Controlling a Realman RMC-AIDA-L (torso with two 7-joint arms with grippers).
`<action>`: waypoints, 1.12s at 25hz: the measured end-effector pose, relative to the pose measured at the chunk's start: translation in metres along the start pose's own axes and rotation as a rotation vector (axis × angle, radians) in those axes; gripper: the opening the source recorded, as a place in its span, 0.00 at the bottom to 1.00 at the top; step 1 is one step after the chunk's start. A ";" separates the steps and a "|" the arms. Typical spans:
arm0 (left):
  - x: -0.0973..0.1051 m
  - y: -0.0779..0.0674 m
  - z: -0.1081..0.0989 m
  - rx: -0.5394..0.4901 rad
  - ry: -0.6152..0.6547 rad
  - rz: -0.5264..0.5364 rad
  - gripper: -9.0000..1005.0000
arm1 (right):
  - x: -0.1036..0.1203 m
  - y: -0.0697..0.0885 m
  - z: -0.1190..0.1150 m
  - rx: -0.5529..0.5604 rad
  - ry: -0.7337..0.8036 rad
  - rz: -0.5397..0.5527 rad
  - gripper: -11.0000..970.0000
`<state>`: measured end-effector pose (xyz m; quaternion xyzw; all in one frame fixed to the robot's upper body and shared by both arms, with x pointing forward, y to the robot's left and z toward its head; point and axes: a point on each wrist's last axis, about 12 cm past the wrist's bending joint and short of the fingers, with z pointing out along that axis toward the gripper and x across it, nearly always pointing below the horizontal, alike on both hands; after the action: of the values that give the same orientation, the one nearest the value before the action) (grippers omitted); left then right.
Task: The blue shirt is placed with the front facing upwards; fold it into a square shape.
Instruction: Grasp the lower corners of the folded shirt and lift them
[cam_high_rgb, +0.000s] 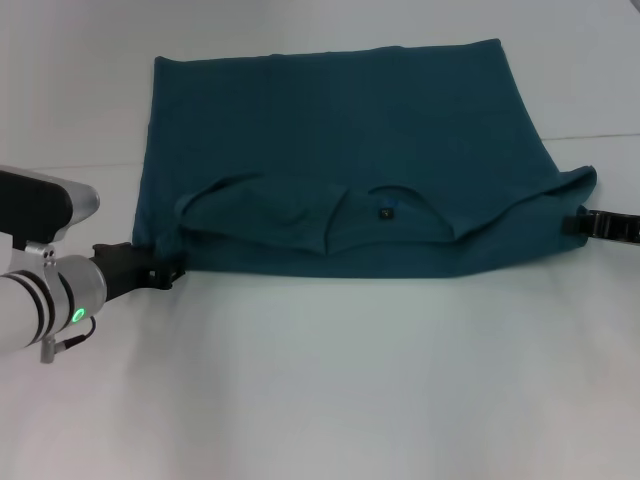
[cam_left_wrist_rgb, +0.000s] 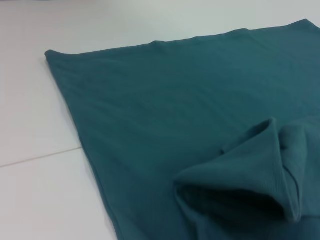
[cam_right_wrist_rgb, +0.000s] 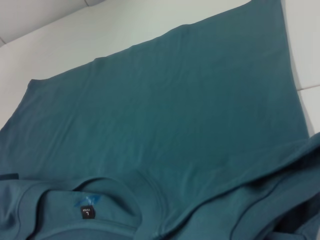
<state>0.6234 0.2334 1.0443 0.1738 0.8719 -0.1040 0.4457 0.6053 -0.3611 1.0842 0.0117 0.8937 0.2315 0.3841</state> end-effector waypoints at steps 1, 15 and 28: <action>0.000 0.000 0.000 0.000 0.000 0.000 0.55 | 0.000 0.000 0.000 0.000 0.000 0.000 0.04; -0.002 0.000 0.003 -0.018 0.007 0.011 0.11 | -0.001 0.001 0.000 -0.001 -0.001 -0.002 0.04; -0.001 0.006 -0.004 -0.008 -0.010 -0.021 0.02 | -0.002 -0.001 -0.004 -0.016 -0.001 -0.011 0.04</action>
<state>0.6233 0.2399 1.0467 0.1625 0.8719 -0.1062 0.4495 0.6042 -0.3634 1.0874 0.0038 0.8917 0.2362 0.3860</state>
